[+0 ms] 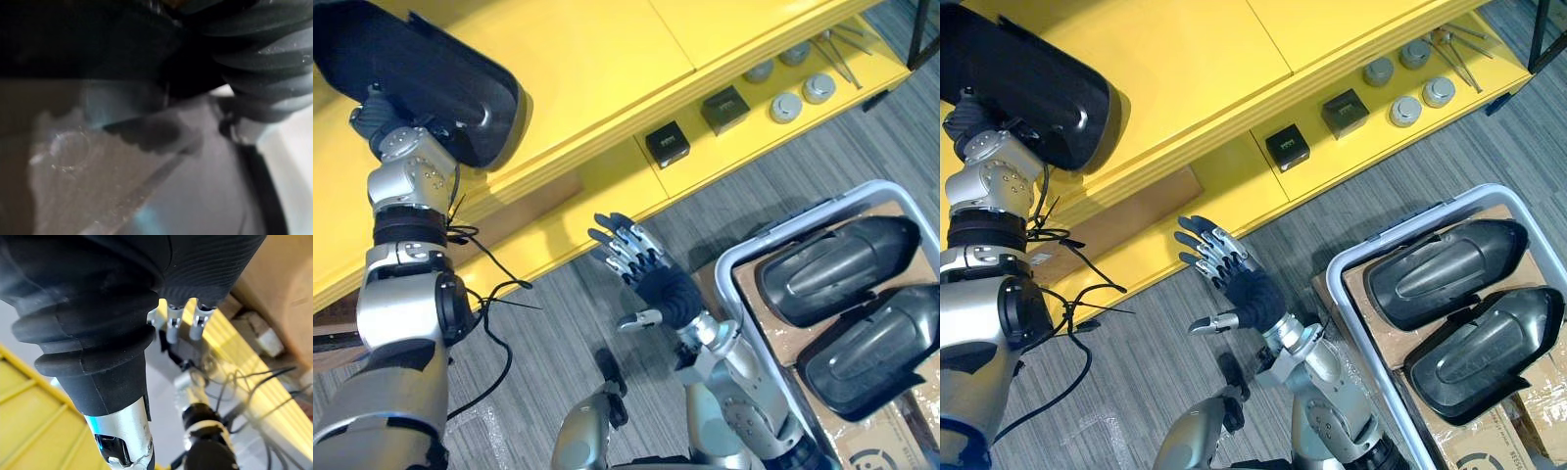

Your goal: Walk over and take plastic housings, then place them on the shelf

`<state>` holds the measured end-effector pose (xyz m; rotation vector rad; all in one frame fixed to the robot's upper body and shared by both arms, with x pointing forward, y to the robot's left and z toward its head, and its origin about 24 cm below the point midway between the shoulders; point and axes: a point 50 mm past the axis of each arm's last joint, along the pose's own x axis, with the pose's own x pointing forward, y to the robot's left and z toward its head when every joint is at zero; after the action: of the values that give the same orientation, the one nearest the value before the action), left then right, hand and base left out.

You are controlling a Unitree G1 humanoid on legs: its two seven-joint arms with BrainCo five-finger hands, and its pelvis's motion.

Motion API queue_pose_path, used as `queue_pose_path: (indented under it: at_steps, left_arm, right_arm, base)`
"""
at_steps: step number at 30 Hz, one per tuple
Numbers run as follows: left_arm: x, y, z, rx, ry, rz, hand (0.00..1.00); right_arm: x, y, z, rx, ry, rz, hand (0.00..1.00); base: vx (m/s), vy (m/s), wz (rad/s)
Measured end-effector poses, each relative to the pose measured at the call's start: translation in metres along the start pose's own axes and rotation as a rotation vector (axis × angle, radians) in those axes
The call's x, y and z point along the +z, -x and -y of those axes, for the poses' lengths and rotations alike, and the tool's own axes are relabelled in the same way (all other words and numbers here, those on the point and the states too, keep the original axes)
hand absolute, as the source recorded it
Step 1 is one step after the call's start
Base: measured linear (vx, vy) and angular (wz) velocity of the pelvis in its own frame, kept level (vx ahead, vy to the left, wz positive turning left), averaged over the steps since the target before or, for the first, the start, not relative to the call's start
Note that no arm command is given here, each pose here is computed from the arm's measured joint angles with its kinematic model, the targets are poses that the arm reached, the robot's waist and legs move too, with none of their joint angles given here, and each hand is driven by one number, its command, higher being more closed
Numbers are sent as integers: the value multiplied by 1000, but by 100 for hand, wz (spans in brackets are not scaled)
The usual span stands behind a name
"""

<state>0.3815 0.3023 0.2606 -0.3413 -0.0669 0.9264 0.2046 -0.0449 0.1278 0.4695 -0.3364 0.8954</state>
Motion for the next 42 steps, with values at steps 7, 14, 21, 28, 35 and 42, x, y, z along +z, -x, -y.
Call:
queue_pose_path:
  at_steps: [7, 14, 21, 28, 35, 42]
  left_arm:
    - [-1, 0, 2, -19, -16, -6, 0]
    - [9, 2, 3, 4, 29, 34, 0]
    - [31, 7, 3, -6, 120, 101, 0]
    - [30, 2, -2, -7, 86, 83, 0]
    - [-3, -12, -26, 57, -21, -30, 0]
    - [20, -1, -25, 31, 143, 281, 0]
  right_arm:
    - [-2, 1, 1, -14, -2, -7, 0]
    - [-5, 10, 2, -52, -20, -1, 0]
    - [-9, 20, 2, -124, -14, 5, 0]
    - [-6, 20, 4, -163, 41, 14, 0]
    - [-10, 26, 8, -168, 53, -23, 0]
    - [-9, 39, 11, -183, 95, -13, 0]
  base:
    - [0, 0, 0]
    - [9, 7, -6]
    - [-8, 10, -12]
    - [3, -8, -9]
    - [27, 7, -5]
    - [11, -6, 4]
